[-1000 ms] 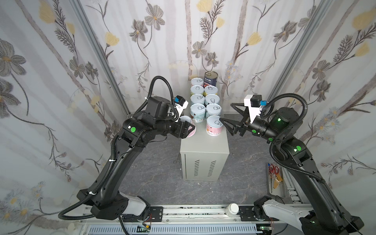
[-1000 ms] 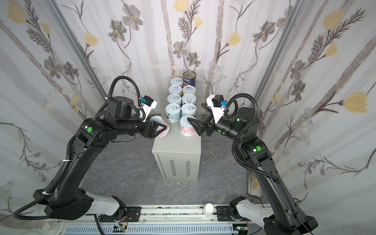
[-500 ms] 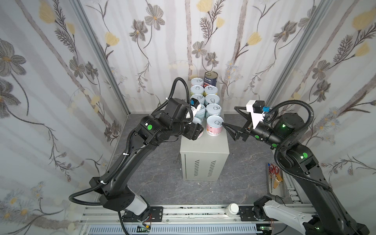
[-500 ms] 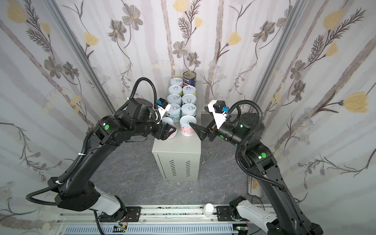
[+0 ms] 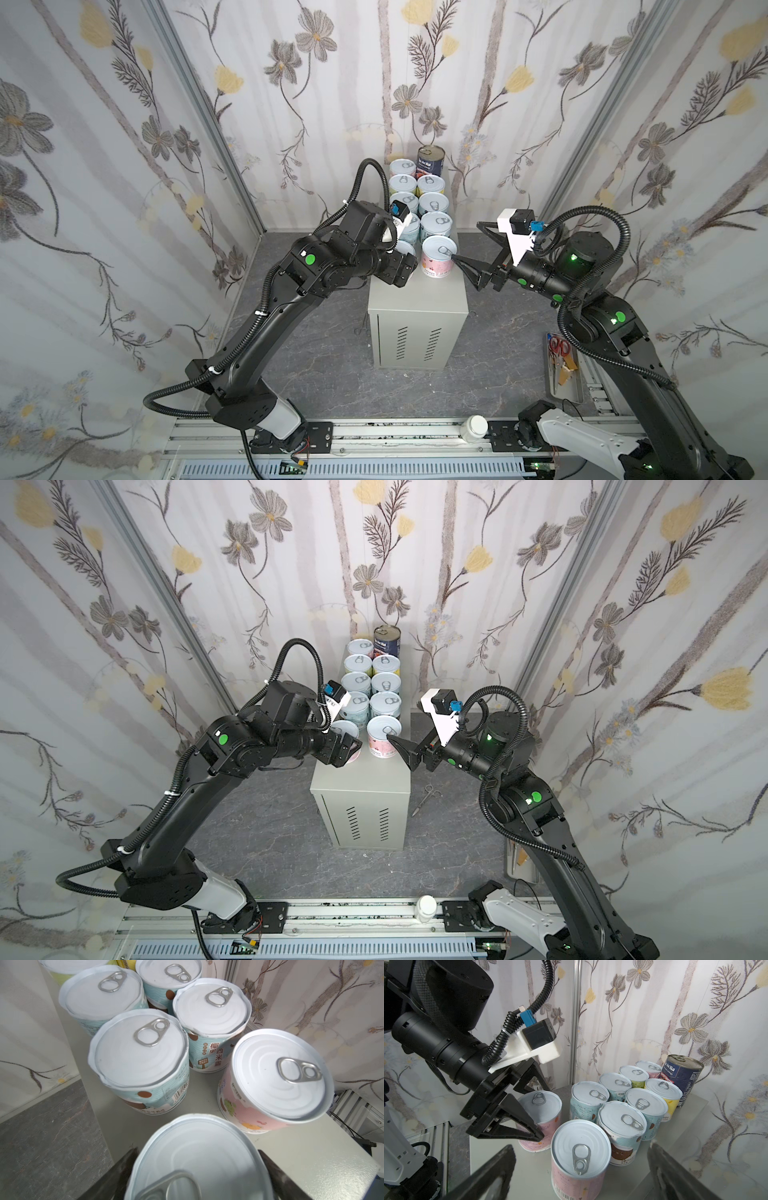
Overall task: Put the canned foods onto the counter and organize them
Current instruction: 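Lower the pink can onto the cabinet top beside the front pink can, then bring both grippers to the two front pink cans from either side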
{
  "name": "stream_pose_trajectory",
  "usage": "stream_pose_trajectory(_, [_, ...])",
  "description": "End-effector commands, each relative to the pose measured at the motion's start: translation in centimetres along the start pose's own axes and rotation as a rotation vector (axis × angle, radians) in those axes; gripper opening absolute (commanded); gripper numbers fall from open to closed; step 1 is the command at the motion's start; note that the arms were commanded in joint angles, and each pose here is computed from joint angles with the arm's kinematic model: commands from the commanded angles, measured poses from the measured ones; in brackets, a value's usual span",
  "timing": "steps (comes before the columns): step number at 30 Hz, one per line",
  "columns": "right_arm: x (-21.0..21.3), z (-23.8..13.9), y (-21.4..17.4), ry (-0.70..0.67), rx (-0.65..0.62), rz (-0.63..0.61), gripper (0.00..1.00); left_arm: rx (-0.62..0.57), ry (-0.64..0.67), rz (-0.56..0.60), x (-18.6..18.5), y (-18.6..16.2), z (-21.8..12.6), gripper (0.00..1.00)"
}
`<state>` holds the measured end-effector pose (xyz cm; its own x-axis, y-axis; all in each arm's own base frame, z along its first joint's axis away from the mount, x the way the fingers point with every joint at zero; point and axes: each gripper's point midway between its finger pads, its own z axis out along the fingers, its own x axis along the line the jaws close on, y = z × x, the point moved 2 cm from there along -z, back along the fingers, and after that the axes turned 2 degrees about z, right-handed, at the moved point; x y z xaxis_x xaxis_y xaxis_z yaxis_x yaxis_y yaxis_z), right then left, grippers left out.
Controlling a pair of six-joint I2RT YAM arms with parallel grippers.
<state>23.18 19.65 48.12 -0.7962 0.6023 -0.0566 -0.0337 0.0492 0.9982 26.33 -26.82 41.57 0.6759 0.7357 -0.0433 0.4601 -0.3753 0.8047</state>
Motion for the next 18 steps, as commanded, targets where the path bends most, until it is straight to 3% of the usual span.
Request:
stream_pose_trajectory(1, [0.2,-0.2,-0.1,0.007,-0.007,-0.037,0.99,-0.09,0.007,0.018,0.1,1.5,-1.3,0.88])
stream_pose_trajectory(7, [0.2,-0.4,-1.5,-0.009,-0.004,-0.029,1.0,-0.289,0.034,0.045,0.7,2.7,-5.8,1.0])
stream_pose_trajectory(12, [1.0,-2.1,-2.1,-0.017,-0.104,-0.051,1.0,-0.436,0.087,0.07,2.0,2.4,-9.3,1.0])
stream_pose_trajectory(15, [1.5,-2.6,-2.4,-0.002,-0.108,-0.06,0.99,-0.485,0.126,0.085,2.9,1.5,-9.8,1.0])
stream_pose_trajectory(18, [1.2,-1.6,-2.9,0.013,-0.032,-0.045,0.94,-0.521,0.132,0.101,3.0,0.2,-9.4,1.0])
